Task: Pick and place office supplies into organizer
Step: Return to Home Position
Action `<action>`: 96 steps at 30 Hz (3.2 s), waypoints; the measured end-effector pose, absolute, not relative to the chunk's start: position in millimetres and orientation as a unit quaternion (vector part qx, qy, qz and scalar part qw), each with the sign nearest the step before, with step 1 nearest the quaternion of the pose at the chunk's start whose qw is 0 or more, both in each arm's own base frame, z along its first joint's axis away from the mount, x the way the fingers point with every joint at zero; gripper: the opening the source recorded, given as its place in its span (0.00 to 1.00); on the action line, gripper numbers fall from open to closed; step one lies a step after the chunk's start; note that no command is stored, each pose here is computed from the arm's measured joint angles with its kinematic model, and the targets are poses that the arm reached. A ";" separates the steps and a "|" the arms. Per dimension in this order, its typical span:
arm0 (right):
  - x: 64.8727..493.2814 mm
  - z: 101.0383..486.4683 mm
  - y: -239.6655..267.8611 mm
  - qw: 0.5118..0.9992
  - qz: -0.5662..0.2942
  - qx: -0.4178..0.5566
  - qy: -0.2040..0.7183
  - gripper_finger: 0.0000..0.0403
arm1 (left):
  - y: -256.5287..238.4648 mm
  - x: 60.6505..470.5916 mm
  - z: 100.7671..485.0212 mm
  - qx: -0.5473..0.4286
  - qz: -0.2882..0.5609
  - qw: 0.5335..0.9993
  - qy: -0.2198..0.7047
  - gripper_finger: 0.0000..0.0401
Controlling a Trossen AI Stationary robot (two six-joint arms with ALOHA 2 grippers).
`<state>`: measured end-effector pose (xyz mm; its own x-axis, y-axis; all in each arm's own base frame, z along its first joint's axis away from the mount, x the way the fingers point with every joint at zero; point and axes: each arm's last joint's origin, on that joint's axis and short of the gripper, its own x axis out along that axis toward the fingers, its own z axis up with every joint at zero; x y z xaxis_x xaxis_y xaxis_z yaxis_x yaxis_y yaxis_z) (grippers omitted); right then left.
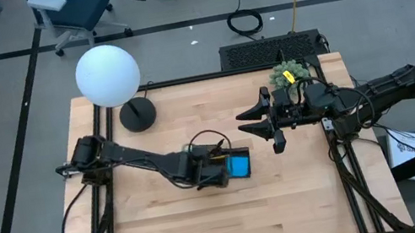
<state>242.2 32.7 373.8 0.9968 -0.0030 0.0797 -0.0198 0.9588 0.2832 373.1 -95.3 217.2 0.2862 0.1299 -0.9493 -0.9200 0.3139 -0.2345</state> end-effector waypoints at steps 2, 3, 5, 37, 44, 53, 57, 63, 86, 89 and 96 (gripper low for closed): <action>242.2 373.8 32.7 0.989 0.004 0.143 -0.040 0.35 | -99.8 374.8 218.3 -0.437 0.370 0.682 0.455 0.29; 242.2 373.8 32.7 0.989 0.004 0.143 -0.040 0.35 | -102.2 376.0 219.0 -0.437 0.357 0.689 0.456 0.29; 242.2 373.8 32.7 0.989 0.004 0.143 -0.040 0.35 | -106.4 375.6 225.0 -0.435 0.331 0.703 0.455 0.29; 242.1 373.9 32.7 0.989 0.004 0.143 -0.040 0.35 | -90.5 297.4 404.8 -0.021 0.032 0.978 0.207 0.29; 242.2 373.8 32.7 0.989 0.004 0.143 -0.040 0.35 | -80.5 256.0 427.1 0.118 0.023 0.971 0.207 0.29; 242.1 373.9 32.7 0.989 0.004 0.143 -0.040 0.35 | -65.6 217.8 448.7 0.170 0.002 0.969 0.181 0.29; 242.1 373.9 32.7 0.989 0.004 0.143 -0.040 0.35 | -57.3 213.5 452.5 0.156 -0.011 0.972 0.173 0.29; 242.1 373.9 32.7 0.989 0.004 0.143 -0.040 0.35 | -39.6 196.1 450.1 0.135 -0.012 0.985 0.106 0.29; 242.1 373.9 32.7 0.989 0.004 0.143 -0.040 0.35 | -13.1 118.7 253.3 0.105 0.000 0.994 0.039 0.29; 242.1 373.9 32.7 0.989 0.004 0.143 -0.040 0.35 | -15.1 115.7 237.1 0.096 -0.040 0.994 0.022 0.29; 242.1 373.9 32.7 0.989 0.004 0.143 -0.040 0.35 | -17.1 113.4 200.9 0.055 -0.075 0.996 -0.007 0.29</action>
